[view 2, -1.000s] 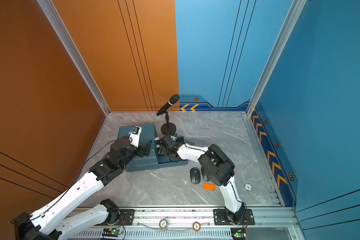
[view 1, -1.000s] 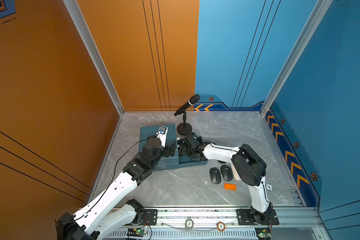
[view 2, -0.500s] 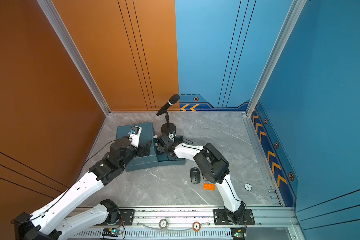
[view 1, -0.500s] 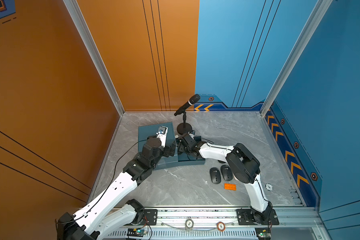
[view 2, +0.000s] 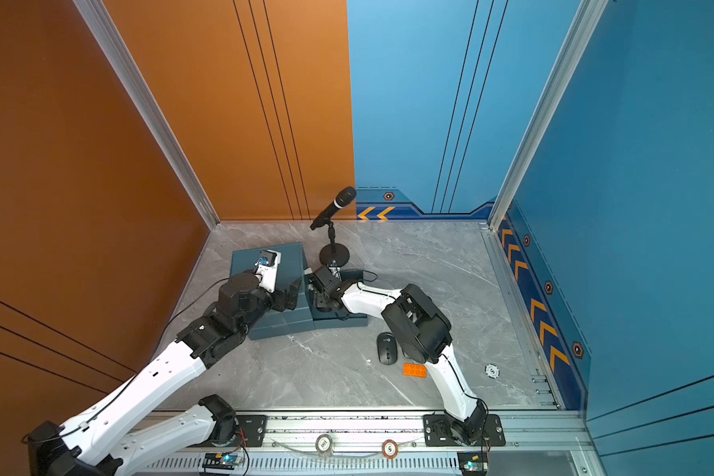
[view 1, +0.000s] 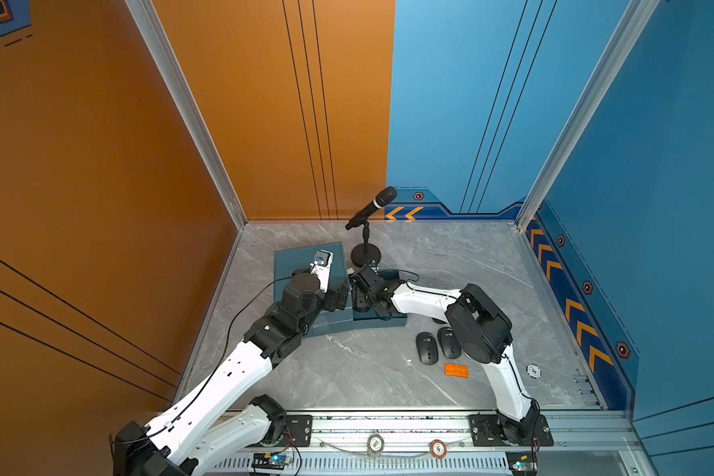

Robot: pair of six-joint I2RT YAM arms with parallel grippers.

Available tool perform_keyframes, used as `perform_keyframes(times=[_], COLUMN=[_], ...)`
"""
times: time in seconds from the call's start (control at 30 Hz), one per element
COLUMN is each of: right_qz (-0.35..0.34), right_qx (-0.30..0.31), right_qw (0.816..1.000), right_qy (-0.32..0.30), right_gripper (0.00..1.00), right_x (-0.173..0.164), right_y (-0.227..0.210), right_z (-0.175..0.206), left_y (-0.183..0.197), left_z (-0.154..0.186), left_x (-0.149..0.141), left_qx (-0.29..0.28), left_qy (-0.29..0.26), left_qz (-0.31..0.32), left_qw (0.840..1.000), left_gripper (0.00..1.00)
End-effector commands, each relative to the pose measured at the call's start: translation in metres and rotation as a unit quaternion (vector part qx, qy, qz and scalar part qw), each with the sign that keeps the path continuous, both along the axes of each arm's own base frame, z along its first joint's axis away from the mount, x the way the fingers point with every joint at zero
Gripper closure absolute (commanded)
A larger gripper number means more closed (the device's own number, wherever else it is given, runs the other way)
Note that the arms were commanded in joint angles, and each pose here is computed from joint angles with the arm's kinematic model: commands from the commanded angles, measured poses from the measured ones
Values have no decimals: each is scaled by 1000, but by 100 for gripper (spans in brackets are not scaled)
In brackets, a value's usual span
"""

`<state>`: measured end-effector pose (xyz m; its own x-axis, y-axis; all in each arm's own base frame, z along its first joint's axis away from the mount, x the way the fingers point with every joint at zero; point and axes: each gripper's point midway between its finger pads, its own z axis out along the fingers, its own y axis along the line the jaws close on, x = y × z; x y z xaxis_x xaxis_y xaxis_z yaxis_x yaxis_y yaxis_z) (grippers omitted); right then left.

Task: Take the mice out of the drawer
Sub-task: Pick up the mouse from the drawer.

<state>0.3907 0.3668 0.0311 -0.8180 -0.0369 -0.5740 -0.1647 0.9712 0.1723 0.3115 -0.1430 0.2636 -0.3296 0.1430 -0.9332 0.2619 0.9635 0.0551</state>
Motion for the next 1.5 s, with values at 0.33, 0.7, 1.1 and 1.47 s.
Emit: perform_keyframes(times=[0.33,0.7,1.1,1.47], right_qz=[46,39,37,-24], right_qx=[-121,-96,-19,-49], right_qw=[987,991,999,998], right_qy=[90,84,-4,-31], right_gripper=[23,44,54,54], right_x=[-53,-43,-39,-61], right_y=[-55,-44,-45,-131], right_z=[-26,-29,80,116], left_y=[2,3,2,0], left_z=[-1,1,0,-1], left_x=[-3,-3,-4,-4], left_qx=[7,8,10,14], left_qy=[-1,-4,-4,-3], left_qz=[-2,-2,-5,-8], left_qw=[1000,1000,1000,1000], left_gripper=[2,2,2,3])
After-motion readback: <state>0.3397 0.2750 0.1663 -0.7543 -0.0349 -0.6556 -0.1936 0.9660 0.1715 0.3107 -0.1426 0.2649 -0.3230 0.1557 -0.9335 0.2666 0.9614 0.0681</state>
